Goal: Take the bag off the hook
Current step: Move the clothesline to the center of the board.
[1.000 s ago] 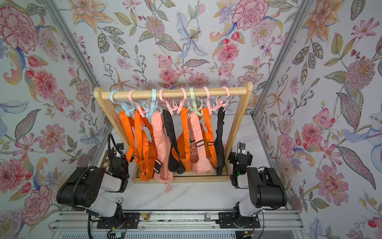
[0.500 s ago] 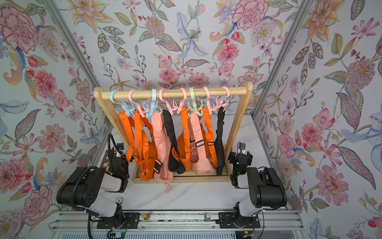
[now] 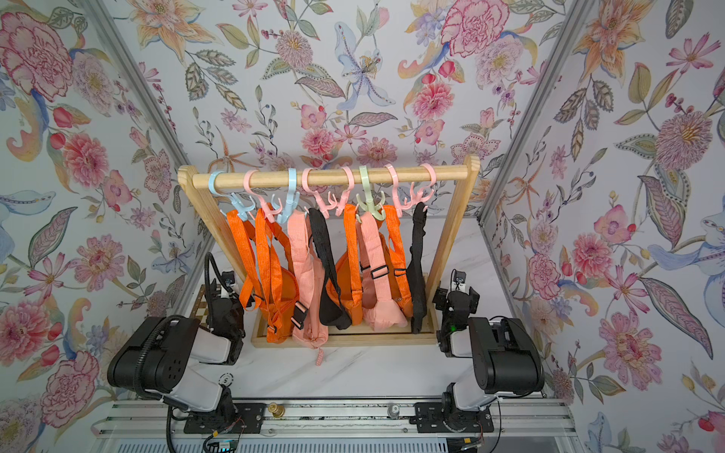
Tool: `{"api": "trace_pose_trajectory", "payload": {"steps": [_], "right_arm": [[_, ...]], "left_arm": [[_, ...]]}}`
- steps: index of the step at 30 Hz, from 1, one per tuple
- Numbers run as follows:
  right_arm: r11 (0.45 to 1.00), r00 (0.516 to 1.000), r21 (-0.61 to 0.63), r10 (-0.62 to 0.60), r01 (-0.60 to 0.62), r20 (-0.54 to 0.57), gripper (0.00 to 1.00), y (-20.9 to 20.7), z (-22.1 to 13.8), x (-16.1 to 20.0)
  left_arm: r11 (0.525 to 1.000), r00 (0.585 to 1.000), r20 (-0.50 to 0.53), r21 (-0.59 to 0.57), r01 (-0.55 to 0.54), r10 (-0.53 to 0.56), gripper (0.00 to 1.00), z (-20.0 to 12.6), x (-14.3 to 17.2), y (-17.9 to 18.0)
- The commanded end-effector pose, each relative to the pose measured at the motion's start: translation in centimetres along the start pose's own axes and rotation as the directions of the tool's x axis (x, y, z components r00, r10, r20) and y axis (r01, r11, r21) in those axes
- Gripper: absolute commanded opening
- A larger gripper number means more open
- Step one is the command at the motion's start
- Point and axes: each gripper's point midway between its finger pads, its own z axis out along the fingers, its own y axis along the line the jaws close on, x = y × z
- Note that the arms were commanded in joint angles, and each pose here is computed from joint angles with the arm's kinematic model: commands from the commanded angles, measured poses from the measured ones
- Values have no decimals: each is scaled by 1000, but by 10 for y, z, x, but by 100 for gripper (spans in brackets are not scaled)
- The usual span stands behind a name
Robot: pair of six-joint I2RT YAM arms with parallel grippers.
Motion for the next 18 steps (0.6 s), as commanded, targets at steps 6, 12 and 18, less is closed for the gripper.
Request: {"api": "trace_pose_trajectory", "payload": {"steps": [6, 12, 18], "right_arm": [[992, 997, -122, 4, 6, 80, 99, 30, 1, -24], [995, 995, -89, -28, 36, 97, 99, 30, -12, -47], [994, 1000, 110, -7, 4, 31, 99, 7, -30, -72]], "left_arm": [[1000, 999, 45, 18, 8, -9, 100, 2, -13, -6], [999, 994, 104, -21, 26, -23, 100, -20, -31, 7], [946, 976, 138, -256, 197, -166, 100, -39, -61, 60]]}}
